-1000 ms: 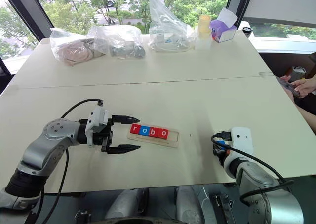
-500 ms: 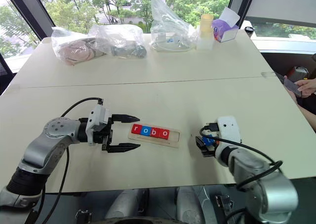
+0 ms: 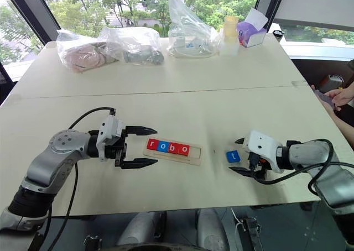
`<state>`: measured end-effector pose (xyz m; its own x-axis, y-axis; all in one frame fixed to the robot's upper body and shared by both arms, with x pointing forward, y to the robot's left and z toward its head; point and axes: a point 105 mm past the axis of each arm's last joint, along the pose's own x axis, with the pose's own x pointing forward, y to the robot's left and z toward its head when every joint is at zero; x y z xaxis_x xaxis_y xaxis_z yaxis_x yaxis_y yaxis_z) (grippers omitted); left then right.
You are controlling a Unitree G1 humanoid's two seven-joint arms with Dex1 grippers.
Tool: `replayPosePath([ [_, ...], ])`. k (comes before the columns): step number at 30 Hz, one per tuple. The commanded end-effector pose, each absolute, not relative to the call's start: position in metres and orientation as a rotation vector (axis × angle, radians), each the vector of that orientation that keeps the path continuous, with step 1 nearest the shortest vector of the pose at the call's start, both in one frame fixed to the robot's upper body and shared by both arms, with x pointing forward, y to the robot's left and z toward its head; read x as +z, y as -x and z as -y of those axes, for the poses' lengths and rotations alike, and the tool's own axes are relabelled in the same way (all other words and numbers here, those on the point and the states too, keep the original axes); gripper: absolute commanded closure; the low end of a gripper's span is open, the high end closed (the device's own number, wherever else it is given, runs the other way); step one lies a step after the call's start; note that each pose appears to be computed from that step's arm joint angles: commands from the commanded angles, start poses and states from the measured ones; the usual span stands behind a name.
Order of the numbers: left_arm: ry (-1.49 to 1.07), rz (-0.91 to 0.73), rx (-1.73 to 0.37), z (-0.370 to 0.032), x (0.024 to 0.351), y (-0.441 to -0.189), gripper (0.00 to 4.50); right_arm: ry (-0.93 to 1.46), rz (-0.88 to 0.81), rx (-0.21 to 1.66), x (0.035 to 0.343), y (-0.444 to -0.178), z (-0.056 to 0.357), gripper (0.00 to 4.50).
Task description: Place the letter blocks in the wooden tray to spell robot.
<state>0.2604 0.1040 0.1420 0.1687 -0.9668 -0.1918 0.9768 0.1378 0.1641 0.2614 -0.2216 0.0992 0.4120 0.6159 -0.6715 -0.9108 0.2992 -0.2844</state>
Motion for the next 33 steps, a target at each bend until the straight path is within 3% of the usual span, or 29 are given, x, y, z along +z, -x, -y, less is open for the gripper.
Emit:
replayPosePath([
  [1,-0.298,-0.011,-1.395,-0.105,0.149,-0.26,0.0,0.733,-0.466,1.119,0.098,-0.27,0.222,0.08],
  [9,-0.299,-0.016,-1.382,-0.107,0.148,-0.258,0.0,0.741,-0.513,1.175,0.09,-0.273,0.226,0.08],
  [12,-0.3,-0.018,-1.379,-0.107,0.148,-0.257,0.0,0.73,-0.513,1.185,0.092,-0.274,0.226,0.93],
  [17,-0.301,-0.018,-1.377,-0.107,0.148,-0.258,0.0,0.687,-0.486,1.194,0.096,-0.272,0.218,3.39],
  [22,-0.302,-0.019,-1.379,-0.107,0.147,-0.258,0.0,0.524,-0.395,1.03,0.125,-0.291,0.185,3.37],
  [24,-0.3,-0.018,-1.38,-0.106,0.147,-0.258,0.0,0.491,-0.41,1.016,0.13,-0.285,0.166,3.37],
  [33,-0.304,-0.022,-1.38,-0.106,0.146,-0.258,0.0,0.491,-0.476,0.952,0.118,-0.268,0.13,3.37],
])
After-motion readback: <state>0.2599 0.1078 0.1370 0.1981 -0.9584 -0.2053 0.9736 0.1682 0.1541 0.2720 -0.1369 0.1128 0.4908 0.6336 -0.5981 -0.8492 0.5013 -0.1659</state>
